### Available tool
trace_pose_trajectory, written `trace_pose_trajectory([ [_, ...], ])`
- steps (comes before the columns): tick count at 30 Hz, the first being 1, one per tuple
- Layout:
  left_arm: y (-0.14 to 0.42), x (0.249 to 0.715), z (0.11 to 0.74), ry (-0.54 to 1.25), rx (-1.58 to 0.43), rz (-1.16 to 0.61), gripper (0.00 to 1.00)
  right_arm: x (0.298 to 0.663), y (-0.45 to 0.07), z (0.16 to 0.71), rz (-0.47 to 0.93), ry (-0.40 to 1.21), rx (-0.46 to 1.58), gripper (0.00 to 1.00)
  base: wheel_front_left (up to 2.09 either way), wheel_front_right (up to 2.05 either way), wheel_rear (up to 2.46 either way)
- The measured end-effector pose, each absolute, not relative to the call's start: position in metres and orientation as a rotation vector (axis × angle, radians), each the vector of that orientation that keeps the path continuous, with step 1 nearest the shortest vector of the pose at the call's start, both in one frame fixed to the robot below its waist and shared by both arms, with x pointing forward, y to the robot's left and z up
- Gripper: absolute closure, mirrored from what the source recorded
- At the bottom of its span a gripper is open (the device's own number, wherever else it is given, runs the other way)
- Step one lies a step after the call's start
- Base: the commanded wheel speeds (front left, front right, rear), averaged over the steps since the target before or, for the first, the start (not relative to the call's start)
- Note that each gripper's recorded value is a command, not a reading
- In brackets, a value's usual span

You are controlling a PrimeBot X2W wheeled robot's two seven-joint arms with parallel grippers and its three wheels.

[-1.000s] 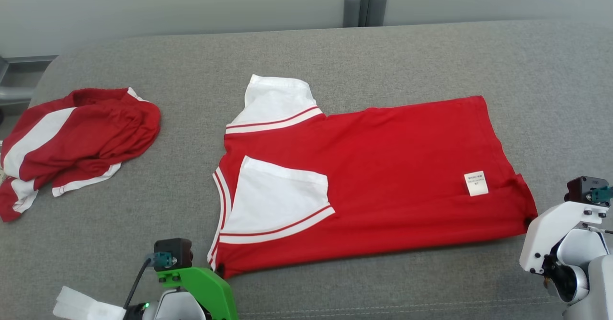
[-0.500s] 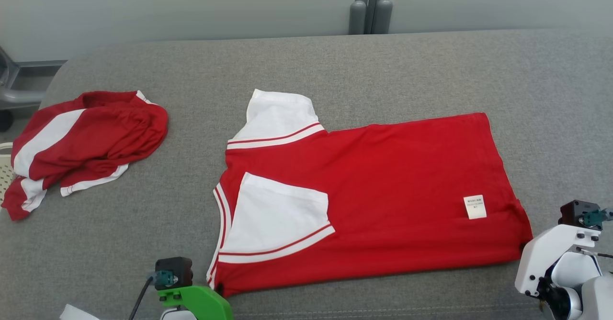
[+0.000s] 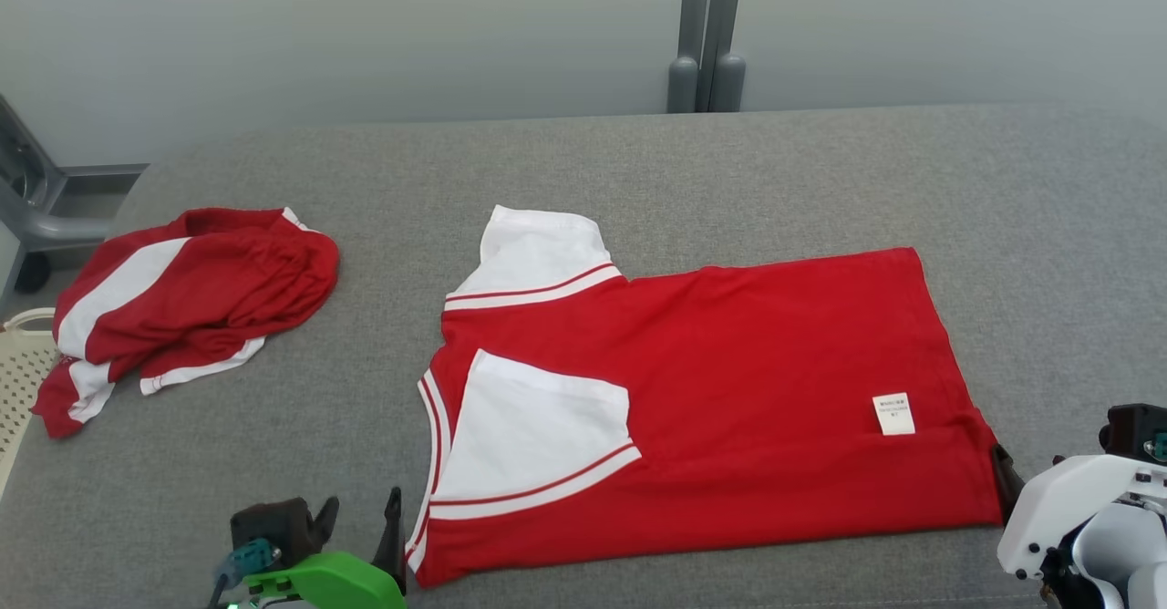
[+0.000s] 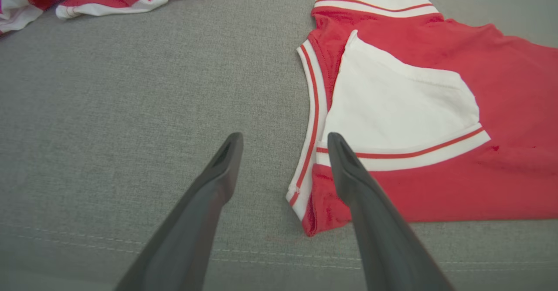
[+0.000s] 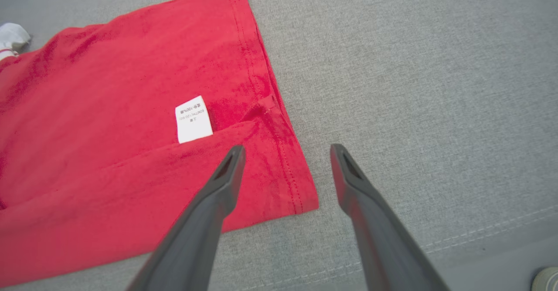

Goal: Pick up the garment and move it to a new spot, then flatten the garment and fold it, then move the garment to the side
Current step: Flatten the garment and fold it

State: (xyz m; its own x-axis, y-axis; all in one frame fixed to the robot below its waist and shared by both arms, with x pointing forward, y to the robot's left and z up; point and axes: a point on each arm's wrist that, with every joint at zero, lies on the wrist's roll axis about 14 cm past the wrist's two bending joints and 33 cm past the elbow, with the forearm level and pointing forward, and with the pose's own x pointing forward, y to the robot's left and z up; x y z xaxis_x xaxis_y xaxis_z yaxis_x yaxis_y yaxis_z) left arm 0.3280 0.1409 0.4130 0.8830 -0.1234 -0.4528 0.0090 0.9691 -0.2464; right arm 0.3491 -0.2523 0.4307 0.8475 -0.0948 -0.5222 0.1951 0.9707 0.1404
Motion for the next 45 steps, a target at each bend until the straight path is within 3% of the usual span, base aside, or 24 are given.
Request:
trace_pose_trajectory([
  [7, 0.165, 0.342, 0.463, 0.177, -0.231, -0.006, 0.0, 0.349, -0.245, 0.452, -0.132, 0.39, 0.273, 0.0, 0.0, 0.0, 0.0],
  [18, 0.18, 0.349, 0.541, -0.133, -0.235, 0.017, 0.0, 0.353, -0.211, 0.489, -0.043, 0.093, 0.372, 0.0, 0.0, 0.0, 0.0],
  [28, 0.187, 0.333, 0.531, -0.138, -0.197, -0.026, 0.0, 0.35, -0.166, 0.517, 0.089, -0.064, 0.318, 0.0, 0.0, 0.0, 0.0],
  [36, 0.2, 0.321, 0.496, -0.042, -0.176, 0.004, 0.0, 0.354, -0.13, 0.518, 0.202, -0.064, 0.204, 0.0, 0.0, 0.0, 0.0],
  [45, 0.2, 0.316, 0.477, 0.037, -0.141, -0.018, 0.0, 0.357, -0.121, 0.51, 0.231, -0.055, 0.15, 0.0, 0.0, 0.0, 0.0],
])
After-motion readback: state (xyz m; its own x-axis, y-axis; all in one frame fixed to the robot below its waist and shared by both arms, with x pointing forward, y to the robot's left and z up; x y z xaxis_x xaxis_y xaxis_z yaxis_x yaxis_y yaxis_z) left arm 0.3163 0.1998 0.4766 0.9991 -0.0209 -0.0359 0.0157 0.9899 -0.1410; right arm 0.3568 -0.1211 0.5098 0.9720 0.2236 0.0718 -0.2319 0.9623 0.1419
